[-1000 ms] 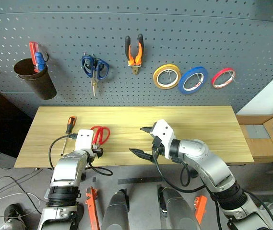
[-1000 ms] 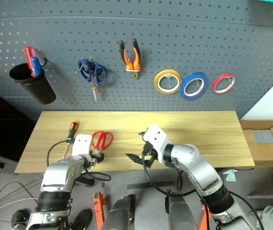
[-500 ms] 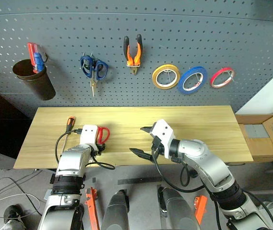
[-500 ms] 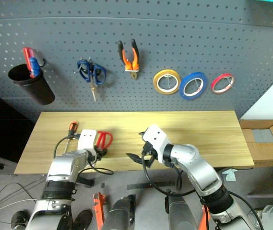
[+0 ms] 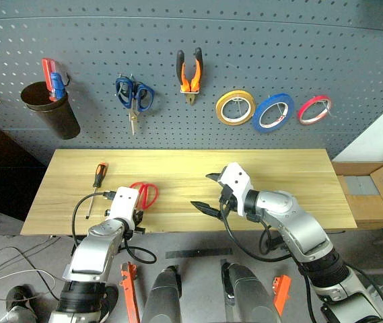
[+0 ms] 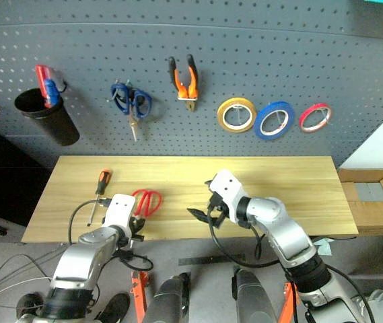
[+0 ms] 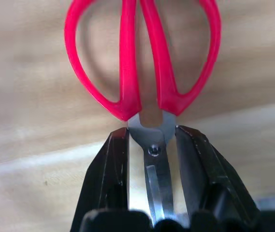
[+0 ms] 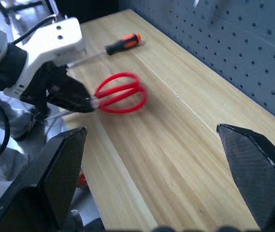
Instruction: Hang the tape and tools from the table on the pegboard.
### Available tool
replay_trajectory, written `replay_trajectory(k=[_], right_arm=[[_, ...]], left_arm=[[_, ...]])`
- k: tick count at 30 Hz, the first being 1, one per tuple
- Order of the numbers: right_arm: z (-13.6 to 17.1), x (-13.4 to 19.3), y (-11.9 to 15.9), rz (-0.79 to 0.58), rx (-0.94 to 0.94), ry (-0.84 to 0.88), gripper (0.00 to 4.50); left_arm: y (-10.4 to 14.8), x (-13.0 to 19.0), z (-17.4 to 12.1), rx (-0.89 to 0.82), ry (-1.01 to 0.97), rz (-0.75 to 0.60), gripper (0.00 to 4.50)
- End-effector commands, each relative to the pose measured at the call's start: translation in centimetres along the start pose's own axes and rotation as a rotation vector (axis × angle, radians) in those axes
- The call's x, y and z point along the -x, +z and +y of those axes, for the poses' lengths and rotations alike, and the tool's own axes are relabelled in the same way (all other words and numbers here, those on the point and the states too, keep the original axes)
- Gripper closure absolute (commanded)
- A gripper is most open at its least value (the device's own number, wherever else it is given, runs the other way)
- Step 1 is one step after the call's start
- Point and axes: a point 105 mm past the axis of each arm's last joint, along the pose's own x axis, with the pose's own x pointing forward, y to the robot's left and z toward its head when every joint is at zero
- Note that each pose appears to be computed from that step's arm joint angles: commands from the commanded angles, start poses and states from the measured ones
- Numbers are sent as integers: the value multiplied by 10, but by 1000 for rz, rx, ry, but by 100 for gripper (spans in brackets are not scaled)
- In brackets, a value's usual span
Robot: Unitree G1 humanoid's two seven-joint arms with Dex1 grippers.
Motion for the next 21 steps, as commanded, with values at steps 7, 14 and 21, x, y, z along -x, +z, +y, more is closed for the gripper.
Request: replay_trajectory(k=[7, 14, 21], right_arm=[[-18, 8, 44, -165, 30, 82, 0], [-28, 9, 69, -283, -36, 108, 0], [-28, 3, 76, -304, -7, 104, 0]], left_arm=[[81, 58, -9, -105, 63, -603, 344], [119, 67, 15, -117, 233, -819, 344], [132, 39, 29, -84, 241, -769, 344]])
